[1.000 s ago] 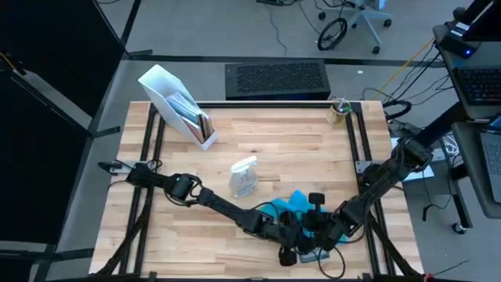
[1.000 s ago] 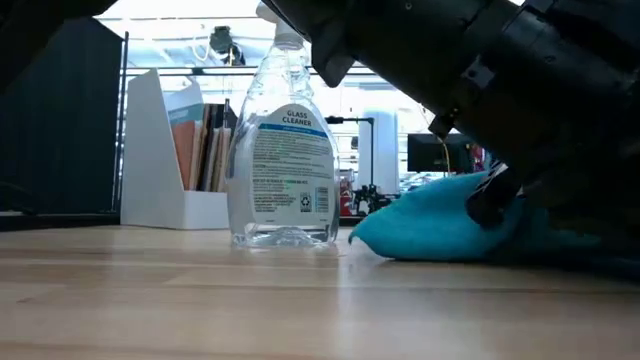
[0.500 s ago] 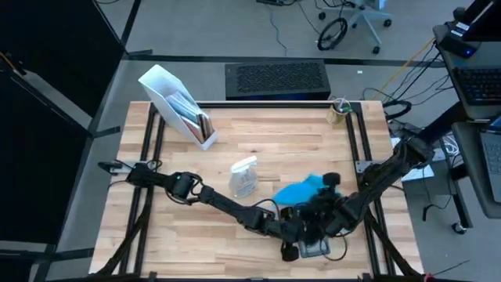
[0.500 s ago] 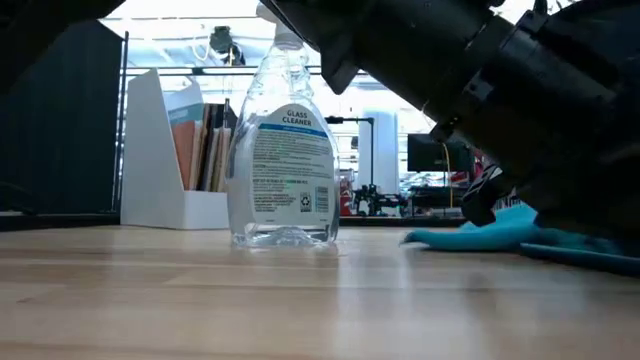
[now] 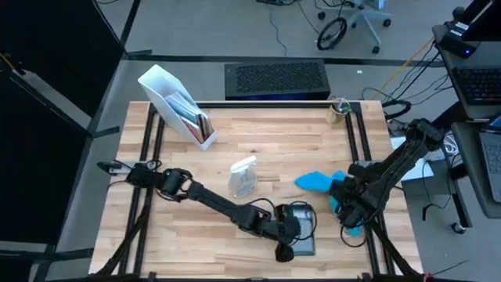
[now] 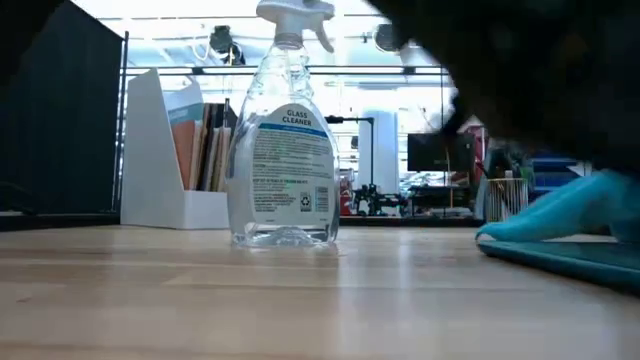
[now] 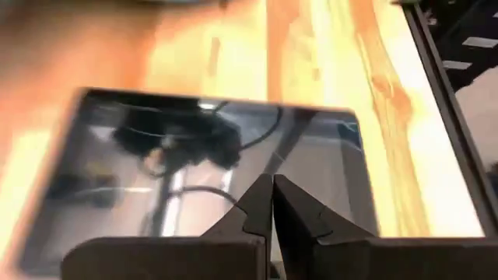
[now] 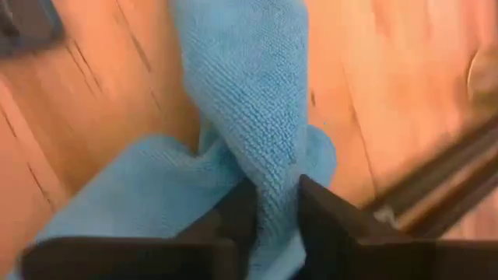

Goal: Apply microfiber cloth
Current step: Wipe the front of the tablet with the blue microfiber cloth, then spray the back of the tablet with the spray cleaning bottle

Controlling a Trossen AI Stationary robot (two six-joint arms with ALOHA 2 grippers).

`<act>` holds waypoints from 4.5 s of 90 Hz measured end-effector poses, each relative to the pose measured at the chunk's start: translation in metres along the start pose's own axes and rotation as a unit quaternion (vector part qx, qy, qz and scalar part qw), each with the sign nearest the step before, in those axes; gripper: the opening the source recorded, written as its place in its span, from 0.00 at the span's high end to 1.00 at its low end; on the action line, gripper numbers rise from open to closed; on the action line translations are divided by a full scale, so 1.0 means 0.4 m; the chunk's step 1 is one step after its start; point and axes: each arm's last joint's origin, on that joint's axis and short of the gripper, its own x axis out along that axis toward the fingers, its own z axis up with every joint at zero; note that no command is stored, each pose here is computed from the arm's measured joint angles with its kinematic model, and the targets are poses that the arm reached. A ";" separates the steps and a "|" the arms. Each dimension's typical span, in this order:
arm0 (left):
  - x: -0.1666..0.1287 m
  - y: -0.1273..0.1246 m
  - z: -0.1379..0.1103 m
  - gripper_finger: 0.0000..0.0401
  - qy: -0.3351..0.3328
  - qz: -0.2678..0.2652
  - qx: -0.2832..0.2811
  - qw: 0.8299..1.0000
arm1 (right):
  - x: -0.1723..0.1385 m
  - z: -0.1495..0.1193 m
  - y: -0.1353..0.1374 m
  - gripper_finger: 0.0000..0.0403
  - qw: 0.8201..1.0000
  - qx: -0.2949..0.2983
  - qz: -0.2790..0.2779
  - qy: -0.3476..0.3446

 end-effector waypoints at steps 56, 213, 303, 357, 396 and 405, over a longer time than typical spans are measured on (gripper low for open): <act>-0.040 -0.002 -0.047 1.00 0.076 0.054 0.016 0.996 | -0.044 -0.011 0.124 0.33 0.924 0.223 0.297 -0.092; 0.135 0.067 -0.151 1.00 0.010 -0.070 -0.032 0.997 | 0.083 -0.009 0.322 0.40 0.871 0.193 0.385 -0.236; -0.234 -0.046 0.042 1.00 -0.073 0.008 0.015 0.997 | 0.033 0.156 0.212 0.97 0.943 -0.227 0.165 -0.179; -0.131 0.035 0.014 0.98 -0.040 0.062 -0.007 0.997 | 0.063 0.175 0.236 0.85 0.947 -0.221 0.158 -0.173; -0.063 0.067 -0.015 0.62 0.000 0.013 -0.009 1.000 | 0.070 0.177 0.234 0.73 0.948 -0.219 0.153 -0.170; -0.064 0.062 -0.018 0.57 0.004 0.010 0.019 1.000 | 0.072 0.180 0.232 0.69 0.949 -0.217 0.152 -0.170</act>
